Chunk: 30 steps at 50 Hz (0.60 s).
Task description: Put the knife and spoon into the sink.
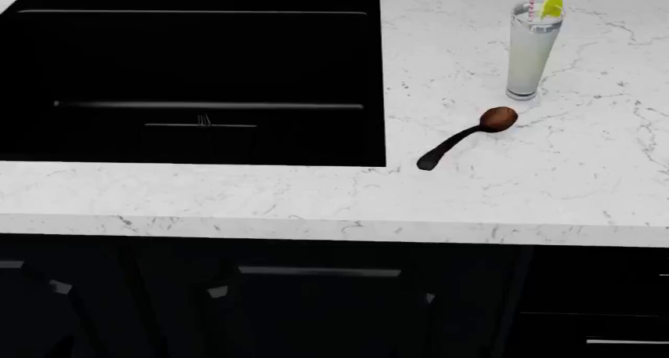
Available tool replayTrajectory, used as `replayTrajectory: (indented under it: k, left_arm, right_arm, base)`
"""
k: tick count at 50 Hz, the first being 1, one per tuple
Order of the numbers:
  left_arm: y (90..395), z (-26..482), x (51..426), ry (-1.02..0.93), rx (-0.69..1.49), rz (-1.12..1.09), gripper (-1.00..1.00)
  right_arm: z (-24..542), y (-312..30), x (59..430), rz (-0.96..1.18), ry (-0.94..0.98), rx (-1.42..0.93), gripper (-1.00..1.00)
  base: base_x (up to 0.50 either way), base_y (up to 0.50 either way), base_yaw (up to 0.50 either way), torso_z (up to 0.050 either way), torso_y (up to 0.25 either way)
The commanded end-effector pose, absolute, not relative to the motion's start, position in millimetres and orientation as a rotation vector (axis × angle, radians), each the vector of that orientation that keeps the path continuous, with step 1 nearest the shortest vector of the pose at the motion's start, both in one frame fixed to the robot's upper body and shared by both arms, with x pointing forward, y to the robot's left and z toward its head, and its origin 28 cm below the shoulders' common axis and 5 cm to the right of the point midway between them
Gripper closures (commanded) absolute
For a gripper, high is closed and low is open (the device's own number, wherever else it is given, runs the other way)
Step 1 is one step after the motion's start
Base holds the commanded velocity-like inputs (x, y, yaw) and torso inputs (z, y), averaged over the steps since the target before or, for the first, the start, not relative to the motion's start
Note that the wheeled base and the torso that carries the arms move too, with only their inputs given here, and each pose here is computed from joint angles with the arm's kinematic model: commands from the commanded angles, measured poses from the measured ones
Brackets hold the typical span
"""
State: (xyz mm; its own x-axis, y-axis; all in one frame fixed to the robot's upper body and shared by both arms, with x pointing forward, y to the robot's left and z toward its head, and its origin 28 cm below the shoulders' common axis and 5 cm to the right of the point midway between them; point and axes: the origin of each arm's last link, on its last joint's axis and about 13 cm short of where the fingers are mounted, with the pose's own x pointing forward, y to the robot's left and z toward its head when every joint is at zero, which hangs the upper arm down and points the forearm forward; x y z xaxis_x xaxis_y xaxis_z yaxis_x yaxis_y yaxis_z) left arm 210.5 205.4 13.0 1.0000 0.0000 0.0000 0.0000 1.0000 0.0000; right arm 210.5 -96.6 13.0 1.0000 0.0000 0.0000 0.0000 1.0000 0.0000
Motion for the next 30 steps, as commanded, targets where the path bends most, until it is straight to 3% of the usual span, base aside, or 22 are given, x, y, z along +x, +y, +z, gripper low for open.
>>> replayTrajectory:
  k: [1, 30]
  left_arm:
    - [205.6, 12.2, 210.1, 0.0, 0.0, 0.0, -1.0]
    - [206.7, 11.0, 208.9, 0.022, -0.008, 0.019, -1.0]
  right_arm:
    - [12.4, -96.3, 210.3, 0.0, 0.0, 0.0, -1.0]
    - [17.3, -94.2, 208.7, 0.012, -0.018, -0.003, -1.0]
  base:
    - [0.0, 0.0, 0.0, 0.0, 0.0]
    - [0.0, 0.0, 0.0, 0.0, 0.0]
